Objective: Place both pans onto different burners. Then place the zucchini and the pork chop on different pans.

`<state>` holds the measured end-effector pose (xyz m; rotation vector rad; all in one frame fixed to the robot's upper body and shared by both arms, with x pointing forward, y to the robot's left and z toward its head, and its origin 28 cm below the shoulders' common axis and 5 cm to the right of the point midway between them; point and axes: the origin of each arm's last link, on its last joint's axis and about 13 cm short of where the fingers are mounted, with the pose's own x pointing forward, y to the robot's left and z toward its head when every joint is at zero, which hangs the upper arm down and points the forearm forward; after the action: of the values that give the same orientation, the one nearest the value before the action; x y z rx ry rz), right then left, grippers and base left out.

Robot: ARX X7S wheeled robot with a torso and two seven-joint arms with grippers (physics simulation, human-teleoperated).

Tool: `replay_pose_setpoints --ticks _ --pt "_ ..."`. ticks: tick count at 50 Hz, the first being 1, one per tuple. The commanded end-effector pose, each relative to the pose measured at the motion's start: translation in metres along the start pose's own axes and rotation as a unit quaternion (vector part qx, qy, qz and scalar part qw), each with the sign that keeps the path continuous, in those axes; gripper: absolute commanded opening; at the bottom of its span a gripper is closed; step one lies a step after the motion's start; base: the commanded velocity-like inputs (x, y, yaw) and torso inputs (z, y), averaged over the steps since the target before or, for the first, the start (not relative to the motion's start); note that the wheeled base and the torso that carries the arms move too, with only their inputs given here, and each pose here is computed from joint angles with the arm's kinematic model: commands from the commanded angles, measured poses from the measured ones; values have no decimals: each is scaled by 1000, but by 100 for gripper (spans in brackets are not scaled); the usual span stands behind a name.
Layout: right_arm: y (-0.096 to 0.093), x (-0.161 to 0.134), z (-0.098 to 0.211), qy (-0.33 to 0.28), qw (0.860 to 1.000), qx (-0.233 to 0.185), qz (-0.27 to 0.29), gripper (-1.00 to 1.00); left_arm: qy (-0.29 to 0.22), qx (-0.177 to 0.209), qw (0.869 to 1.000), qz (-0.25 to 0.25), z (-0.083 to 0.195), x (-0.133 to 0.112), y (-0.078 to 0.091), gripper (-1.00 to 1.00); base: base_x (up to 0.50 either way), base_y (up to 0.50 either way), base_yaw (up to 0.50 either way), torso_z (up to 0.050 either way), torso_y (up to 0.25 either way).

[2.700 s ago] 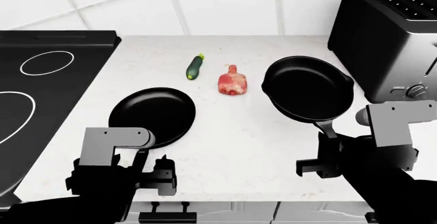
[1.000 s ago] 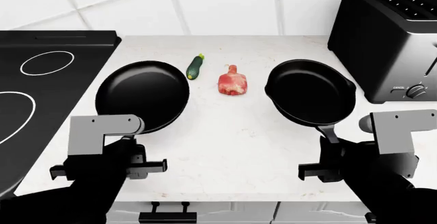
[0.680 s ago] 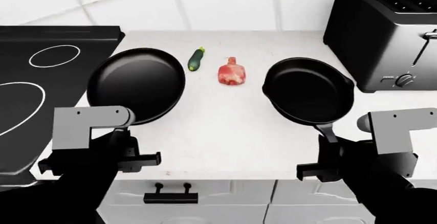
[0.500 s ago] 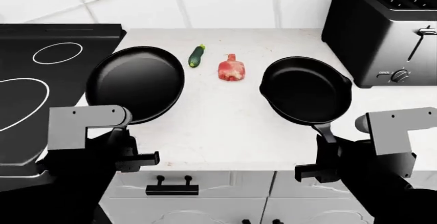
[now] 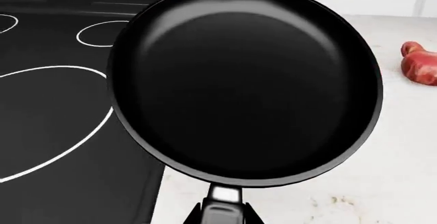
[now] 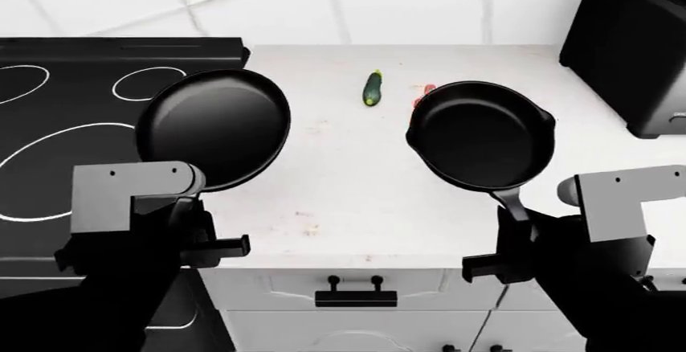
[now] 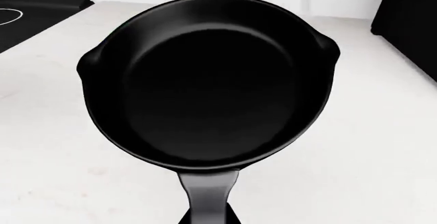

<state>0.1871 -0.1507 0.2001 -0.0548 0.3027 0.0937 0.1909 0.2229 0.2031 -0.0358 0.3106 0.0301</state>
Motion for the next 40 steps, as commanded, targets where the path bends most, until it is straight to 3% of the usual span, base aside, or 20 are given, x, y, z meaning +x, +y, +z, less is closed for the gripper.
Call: replay_pose_setpoints --ticks 1,40 --pt "-3 1 8 -31 999 -3 -15 -100 -16 -8 1000 0 4 1 1 -100 0 500 0 0 0" --pt "-1 -1 7 -31 999 -5 -14 -100 -11 -10 1000 4 1 4 4 -100 0 500 0 1 3"
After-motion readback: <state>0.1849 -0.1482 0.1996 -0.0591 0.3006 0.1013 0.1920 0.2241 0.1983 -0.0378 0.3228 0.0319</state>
